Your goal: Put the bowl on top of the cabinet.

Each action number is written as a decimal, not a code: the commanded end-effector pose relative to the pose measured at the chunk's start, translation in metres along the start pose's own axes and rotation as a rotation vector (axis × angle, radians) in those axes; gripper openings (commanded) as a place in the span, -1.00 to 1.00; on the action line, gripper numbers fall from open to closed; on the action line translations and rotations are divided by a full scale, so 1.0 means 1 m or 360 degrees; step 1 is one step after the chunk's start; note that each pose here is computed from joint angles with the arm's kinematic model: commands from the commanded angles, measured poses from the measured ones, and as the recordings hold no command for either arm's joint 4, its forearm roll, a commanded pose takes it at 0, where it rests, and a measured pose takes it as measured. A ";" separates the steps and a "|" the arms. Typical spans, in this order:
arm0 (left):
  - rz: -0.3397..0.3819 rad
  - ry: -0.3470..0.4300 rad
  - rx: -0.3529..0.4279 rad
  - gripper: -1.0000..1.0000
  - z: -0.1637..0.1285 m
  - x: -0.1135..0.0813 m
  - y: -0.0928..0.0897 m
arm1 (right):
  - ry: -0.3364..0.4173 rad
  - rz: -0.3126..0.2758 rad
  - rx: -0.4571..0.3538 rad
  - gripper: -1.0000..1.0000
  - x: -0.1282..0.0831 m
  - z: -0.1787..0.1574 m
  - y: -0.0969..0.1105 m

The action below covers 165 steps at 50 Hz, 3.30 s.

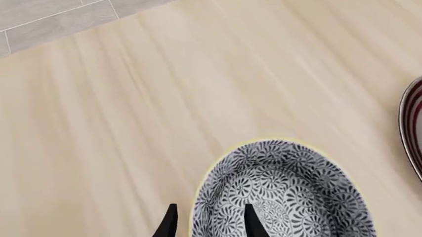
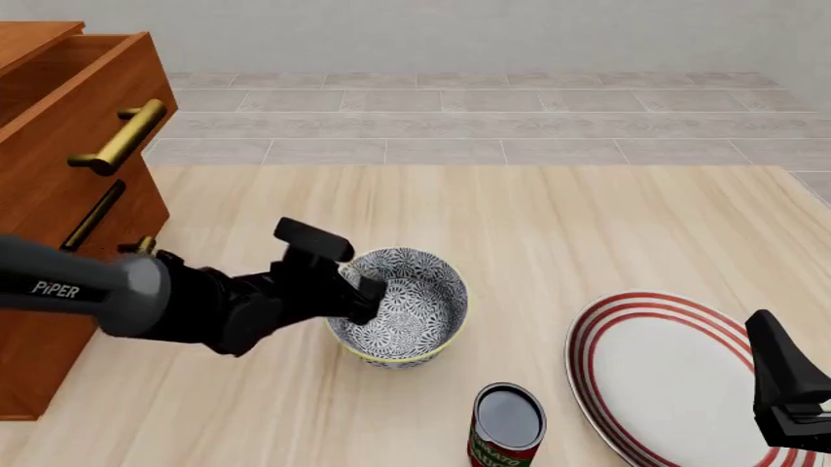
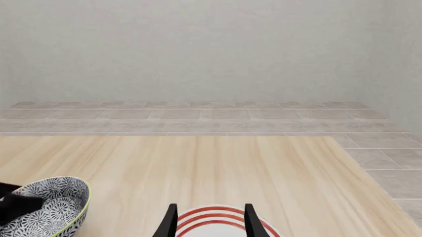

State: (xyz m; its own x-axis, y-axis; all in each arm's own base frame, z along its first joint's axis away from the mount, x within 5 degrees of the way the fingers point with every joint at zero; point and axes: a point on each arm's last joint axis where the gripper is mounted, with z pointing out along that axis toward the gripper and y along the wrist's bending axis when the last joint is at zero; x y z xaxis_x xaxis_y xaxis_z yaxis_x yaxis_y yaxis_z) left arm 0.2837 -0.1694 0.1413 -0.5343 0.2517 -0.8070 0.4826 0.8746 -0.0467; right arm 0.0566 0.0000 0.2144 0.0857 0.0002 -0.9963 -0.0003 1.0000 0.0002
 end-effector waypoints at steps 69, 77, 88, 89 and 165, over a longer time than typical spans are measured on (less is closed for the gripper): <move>-0.0011 -0.0479 0.0066 -1.00 -0.159 -0.066 -0.009 | 0.0000 0.0000 0.0000 1.00 0.000 0.000 0.000; -0.0008 -0.0572 0.0090 -1.00 -0.198 -0.073 -0.012 | 0.0000 0.0000 0.0000 1.00 0.000 0.000 0.000; 0.0003 -0.0683 0.0090 -1.00 -0.242 -0.083 -0.011 | 0.0000 0.0000 0.0000 1.00 0.000 0.000 0.000; -0.0007 -0.0703 0.0087 -1.00 -0.247 -0.085 -0.010 | 0.0000 0.0000 0.0000 1.00 0.000 0.000 0.000; -0.0300 -0.1234 -0.0330 -1.00 -0.479 -0.147 0.001 | 0.0001 0.0000 0.0000 1.00 0.000 0.000 0.000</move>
State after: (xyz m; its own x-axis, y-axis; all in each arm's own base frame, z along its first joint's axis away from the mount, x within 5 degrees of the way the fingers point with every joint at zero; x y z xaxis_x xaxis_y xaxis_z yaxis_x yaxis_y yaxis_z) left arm 0.0545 -0.0154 0.5364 0.0243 -0.1588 -0.9870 0.2797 0.9489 -0.1458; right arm 0.0566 0.0000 0.2144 0.0856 0.0001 -0.9963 -0.0003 1.0000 0.0001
